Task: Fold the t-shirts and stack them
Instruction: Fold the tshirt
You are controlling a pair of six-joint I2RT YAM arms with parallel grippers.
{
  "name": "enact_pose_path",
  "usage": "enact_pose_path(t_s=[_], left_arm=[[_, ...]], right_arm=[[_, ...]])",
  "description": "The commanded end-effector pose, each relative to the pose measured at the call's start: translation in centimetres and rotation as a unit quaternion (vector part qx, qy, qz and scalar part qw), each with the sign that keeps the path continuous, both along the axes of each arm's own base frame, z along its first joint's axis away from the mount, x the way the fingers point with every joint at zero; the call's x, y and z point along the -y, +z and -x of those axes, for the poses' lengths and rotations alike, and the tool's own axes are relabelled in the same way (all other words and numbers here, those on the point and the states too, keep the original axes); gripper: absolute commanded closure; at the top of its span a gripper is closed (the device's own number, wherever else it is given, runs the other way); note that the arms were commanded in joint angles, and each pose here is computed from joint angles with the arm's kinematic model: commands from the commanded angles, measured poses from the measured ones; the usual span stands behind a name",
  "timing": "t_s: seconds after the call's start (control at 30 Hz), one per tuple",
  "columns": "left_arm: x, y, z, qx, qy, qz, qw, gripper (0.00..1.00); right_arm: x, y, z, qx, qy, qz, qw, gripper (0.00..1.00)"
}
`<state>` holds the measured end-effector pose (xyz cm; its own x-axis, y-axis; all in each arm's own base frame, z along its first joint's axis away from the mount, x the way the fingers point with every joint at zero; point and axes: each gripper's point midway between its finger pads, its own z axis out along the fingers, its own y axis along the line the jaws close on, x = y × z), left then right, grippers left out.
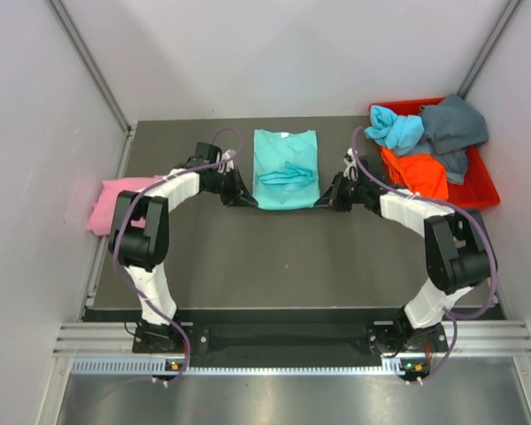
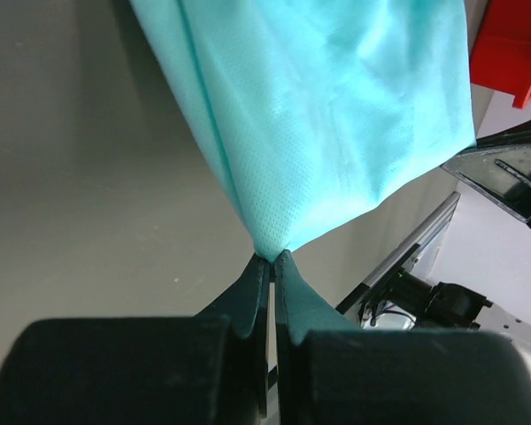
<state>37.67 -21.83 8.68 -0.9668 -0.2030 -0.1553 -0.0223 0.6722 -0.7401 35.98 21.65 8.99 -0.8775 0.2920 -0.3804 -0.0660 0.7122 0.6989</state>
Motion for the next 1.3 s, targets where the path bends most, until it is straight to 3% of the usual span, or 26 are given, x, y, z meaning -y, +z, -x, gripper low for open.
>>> enact_pose_path(t_s=[0.0,0.3,0.67,0.83,1.27], left_arm=[[0.7,4.5,-0.3,0.075,-0.018,0.009,0.997,1.0],[0.5,9.1,2.1,0.134,-0.027,0.005,0.991,1.0],[-0.5,9.0,4.4,0.135,-0.025,-0.007,0.99,1.0],[-0.6,7.8,2.3,0.139,-0.029,-0.031,0.989,1.0],[0.4,6.9,-7.4,0.172,-0.026,-0.05,0.983,1.0]], right_arm=[[0.1,3.3,0.1,0.044,0.01,-0.004,0.999,1.0],[0.7,7.8,1.8,0.089,0.019,-0.001,0.996,1.0],[1.5,8.3,3.2,0.108,0.019,0.006,0.994,1.0],[0.6,8.4,1.0,0.122,0.022,-0.004,0.992,1.0],[-1.4,7.9,-8.0,0.143,0.023,-0.003,0.989,1.0]])
